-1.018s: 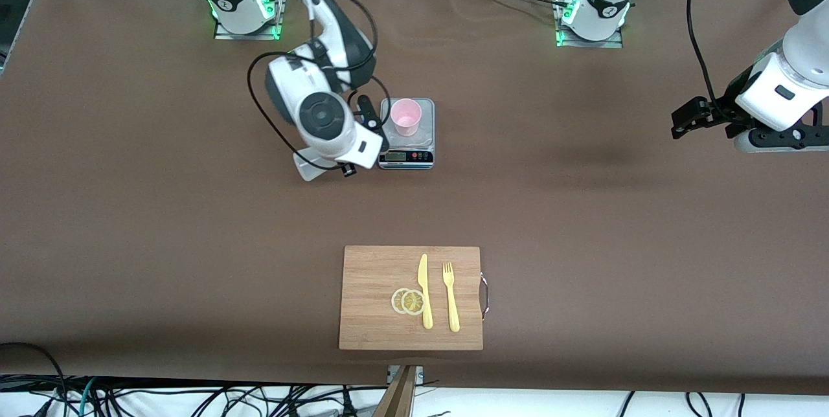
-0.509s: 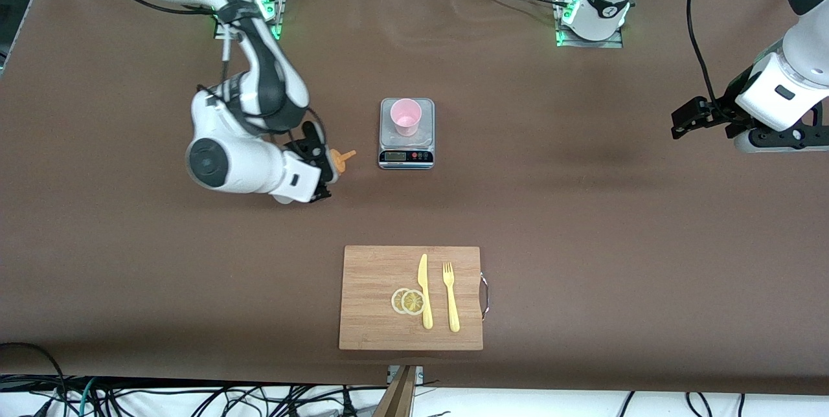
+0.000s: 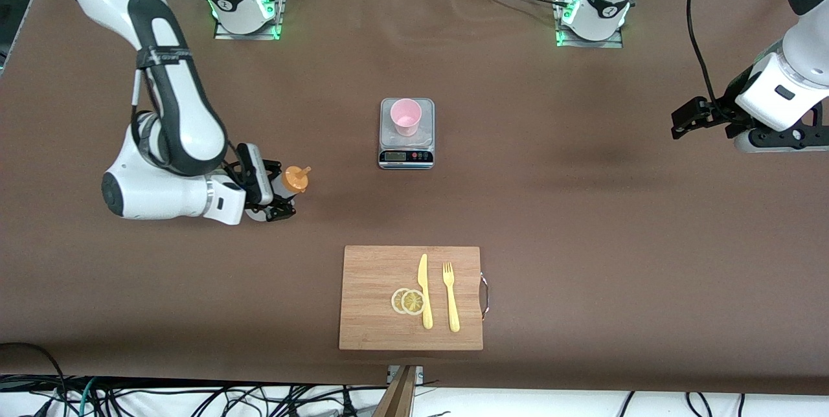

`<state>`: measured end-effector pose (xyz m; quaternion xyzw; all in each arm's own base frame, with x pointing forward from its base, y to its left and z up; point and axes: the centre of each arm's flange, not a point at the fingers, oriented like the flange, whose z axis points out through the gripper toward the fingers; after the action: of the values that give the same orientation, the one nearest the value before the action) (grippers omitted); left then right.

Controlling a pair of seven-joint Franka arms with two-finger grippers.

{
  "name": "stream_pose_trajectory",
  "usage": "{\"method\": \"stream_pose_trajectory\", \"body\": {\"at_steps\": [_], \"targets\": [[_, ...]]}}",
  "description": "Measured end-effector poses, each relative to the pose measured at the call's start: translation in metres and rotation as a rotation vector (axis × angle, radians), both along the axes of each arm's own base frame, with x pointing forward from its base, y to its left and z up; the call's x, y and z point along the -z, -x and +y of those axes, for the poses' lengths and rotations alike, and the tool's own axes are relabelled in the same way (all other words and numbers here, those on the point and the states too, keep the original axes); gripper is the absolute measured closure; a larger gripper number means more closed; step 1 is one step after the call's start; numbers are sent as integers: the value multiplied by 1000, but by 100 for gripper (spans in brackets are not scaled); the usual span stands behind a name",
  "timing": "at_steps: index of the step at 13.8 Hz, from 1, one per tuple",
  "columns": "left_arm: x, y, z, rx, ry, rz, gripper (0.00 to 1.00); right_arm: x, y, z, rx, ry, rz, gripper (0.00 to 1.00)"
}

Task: Add sauce to pink cup with both arms
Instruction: 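Carry the squeeze bottle with the right gripper back beside the scale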

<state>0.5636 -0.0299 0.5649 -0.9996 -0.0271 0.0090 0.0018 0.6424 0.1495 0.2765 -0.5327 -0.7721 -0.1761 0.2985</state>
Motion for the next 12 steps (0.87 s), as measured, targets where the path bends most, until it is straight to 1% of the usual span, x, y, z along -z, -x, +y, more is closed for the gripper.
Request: {"method": "stream_pose_trajectory", "body": {"at_steps": [2,6,9,12], "targets": [[0,0,0,0,0,0,0,16,5,-24,5,-100,22,79],[0,0,0,0,0,0,0,48,16,-93,35,-273,89,79],[0,0,0,0,0,0,0,56,25,-128,42,-362,127,79],[0,0,0,0,0,-1,0,62,37,-145,32,-444,149,79]]}}
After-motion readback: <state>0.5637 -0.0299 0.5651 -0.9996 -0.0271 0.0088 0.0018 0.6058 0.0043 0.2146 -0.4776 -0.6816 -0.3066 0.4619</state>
